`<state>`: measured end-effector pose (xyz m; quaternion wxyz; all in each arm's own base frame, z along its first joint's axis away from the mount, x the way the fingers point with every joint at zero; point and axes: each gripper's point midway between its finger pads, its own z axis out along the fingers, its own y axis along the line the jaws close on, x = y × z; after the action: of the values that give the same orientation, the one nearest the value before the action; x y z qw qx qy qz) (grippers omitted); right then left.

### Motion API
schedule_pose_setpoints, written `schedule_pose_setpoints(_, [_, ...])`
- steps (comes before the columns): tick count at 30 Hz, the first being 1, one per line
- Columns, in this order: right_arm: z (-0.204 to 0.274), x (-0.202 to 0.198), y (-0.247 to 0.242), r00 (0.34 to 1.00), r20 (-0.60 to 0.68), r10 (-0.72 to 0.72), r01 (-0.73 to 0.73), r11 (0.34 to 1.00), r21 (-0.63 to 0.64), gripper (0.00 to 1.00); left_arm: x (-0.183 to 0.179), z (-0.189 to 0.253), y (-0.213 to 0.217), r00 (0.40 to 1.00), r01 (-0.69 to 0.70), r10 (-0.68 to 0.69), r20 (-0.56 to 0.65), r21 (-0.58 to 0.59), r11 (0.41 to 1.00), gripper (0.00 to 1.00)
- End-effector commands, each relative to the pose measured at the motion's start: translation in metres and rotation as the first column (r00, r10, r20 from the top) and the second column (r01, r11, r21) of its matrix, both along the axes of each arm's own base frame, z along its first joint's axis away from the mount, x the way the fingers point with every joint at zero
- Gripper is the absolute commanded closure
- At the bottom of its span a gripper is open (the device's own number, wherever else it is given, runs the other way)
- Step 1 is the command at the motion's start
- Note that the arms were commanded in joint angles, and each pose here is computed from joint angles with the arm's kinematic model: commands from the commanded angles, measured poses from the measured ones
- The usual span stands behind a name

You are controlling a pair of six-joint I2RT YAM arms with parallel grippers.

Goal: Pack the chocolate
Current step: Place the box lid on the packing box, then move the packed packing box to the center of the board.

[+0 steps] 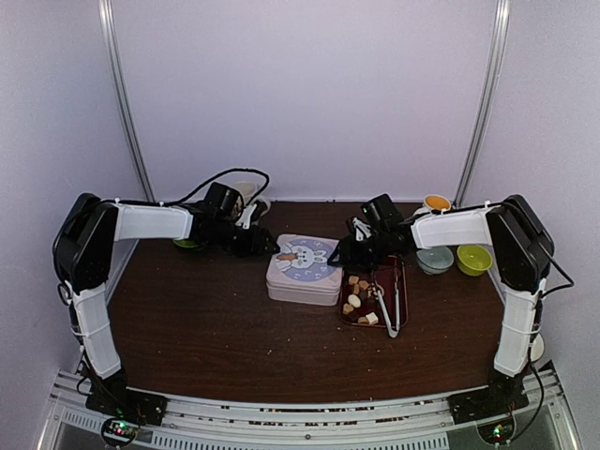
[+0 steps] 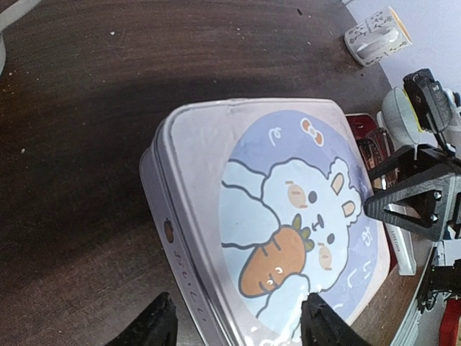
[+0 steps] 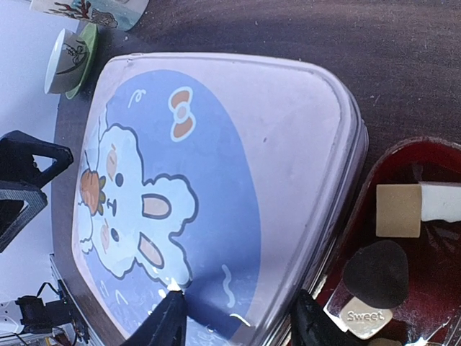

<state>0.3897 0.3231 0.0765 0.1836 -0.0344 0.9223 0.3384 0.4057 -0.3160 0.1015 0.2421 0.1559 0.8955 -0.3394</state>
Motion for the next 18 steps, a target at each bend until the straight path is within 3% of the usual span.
schedule_pose_setpoints(1, [-0.021, -0.025, -0.001, 0.997, -0.063, 0.034, -0.038, 0.998, -0.059, 0.50, -0.003, -0.010, -0.006, 0.999, 0.020, -0.021, -0.025, -0.050, 0.999, 0.40])
schedule_pose_setpoints(12, [-0.029, -0.052, 0.007, 0.992, -0.079, 0.098, -0.104, 0.992, -0.075, 0.50, -0.032, -0.045, -0.005, 0.989, 0.041, -0.052, -0.137, -0.082, 0.996, 0.52])
schedule_pose_setpoints(18, [-0.027, -0.069, 0.018, 0.984, -0.071, 0.162, -0.167, 0.983, -0.075, 0.52, -0.054, -0.056, -0.001, 0.982, 0.047, -0.060, -0.177, -0.077, 0.996, 0.68])
